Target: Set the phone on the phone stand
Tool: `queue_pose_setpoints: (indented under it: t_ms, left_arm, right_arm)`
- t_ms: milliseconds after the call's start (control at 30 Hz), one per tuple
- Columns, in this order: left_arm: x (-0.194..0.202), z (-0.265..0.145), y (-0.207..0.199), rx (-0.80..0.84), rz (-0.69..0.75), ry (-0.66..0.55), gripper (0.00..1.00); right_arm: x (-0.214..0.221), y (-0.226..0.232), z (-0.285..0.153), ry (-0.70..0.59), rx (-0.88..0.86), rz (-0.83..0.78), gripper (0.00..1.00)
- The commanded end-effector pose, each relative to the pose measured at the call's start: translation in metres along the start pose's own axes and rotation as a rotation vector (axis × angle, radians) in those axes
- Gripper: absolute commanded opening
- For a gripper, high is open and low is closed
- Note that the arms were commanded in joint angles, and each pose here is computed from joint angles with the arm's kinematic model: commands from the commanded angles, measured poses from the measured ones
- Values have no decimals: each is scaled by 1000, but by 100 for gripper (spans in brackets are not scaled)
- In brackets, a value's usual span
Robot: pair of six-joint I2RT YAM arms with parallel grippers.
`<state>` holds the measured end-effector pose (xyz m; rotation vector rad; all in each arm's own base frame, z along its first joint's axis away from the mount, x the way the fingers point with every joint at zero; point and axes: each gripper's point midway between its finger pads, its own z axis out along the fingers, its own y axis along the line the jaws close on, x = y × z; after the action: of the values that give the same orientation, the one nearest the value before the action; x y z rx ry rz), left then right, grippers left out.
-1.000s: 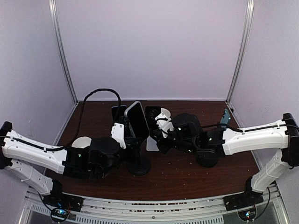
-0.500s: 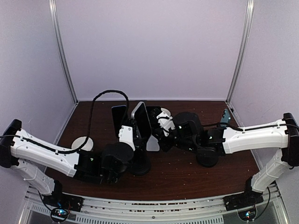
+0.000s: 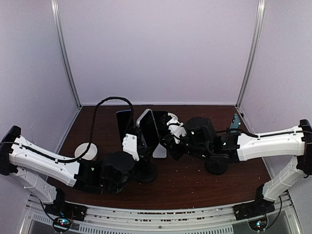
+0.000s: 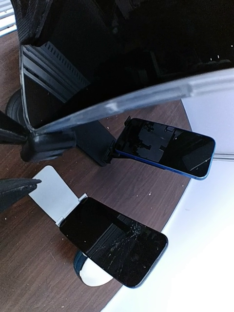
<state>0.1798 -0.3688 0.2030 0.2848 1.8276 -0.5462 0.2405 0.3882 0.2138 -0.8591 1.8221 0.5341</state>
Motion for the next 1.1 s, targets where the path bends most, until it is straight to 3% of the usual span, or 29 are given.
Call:
queue_pose_setpoints:
  t_ms: [0,267,767,833,867,900,1067]
  left_arm:
    - [192,-47,127,-152,650,700,0]
    - [186,-44,138,-194,622,703,0]
    - [182,-39,140,-213,635,703,0]
    - [181,-40,141,-212,627,697,0]
    - [181,-40,141,-210,622,695,0]
    - [181,-41,142,-207,618,693,0]
    - [182,-42,143,-208,612,692,0]
  right_arm:
    - [-63,27,-24,-217,-160,4,29]
    - [-56,40,-31,-174,-266,-91,48]
    - [-42,29,-33,-82,-294,-144,55]
    - [-39,30,-40,-84,-362,-150,70]
    - [-41,29,-43,-89,-396,-162,90]
    - [-43,26,-45,-87,-416,-183,99]
    - [-40,26,-46,-45,-544,-389,100]
